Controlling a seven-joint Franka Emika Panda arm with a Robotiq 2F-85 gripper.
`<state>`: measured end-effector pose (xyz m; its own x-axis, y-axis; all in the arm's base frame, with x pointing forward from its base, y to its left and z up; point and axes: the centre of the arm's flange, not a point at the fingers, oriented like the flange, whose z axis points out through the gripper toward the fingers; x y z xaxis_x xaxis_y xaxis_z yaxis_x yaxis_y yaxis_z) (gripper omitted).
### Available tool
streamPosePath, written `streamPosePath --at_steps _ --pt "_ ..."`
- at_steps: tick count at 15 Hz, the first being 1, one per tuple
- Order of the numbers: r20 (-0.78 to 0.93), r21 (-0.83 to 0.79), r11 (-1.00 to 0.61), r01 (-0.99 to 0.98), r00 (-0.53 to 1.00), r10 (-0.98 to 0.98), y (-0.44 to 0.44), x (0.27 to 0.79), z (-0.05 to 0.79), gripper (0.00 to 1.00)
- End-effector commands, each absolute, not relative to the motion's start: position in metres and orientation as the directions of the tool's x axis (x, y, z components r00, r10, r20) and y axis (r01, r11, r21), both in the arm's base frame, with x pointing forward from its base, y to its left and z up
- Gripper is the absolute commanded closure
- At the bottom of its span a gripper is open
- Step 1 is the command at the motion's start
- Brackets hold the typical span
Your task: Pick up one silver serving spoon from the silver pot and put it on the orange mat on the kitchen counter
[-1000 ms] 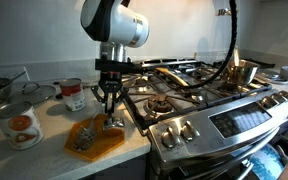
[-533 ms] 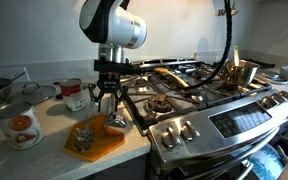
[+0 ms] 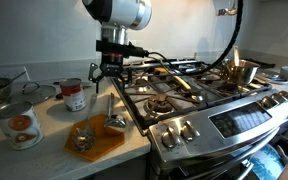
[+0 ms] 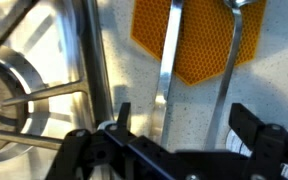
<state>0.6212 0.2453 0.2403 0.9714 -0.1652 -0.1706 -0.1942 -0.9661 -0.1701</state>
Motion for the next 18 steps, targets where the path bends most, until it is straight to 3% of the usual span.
streamPosePath --at_steps 1,7,13,14,18 --pt "-0.161 -0.049 -0.979 -0.198 0.969 -0.188 0.211 0.570 0.288 0.00" --pt "-0.039 0.034 -0.978 -0.207 0.977 -0.209 0.157 0.505 0.345 0.00" --pt "0.103 0.012 -0.996 -0.092 0.991 -0.090 0.103 0.445 0.394 0.00" --pt "0.043 0.016 -0.990 -0.141 0.989 -0.140 0.126 0.485 0.381 0.00" --pt "0.060 0.012 -0.991 -0.135 0.989 -0.134 0.123 0.480 0.389 0.00"
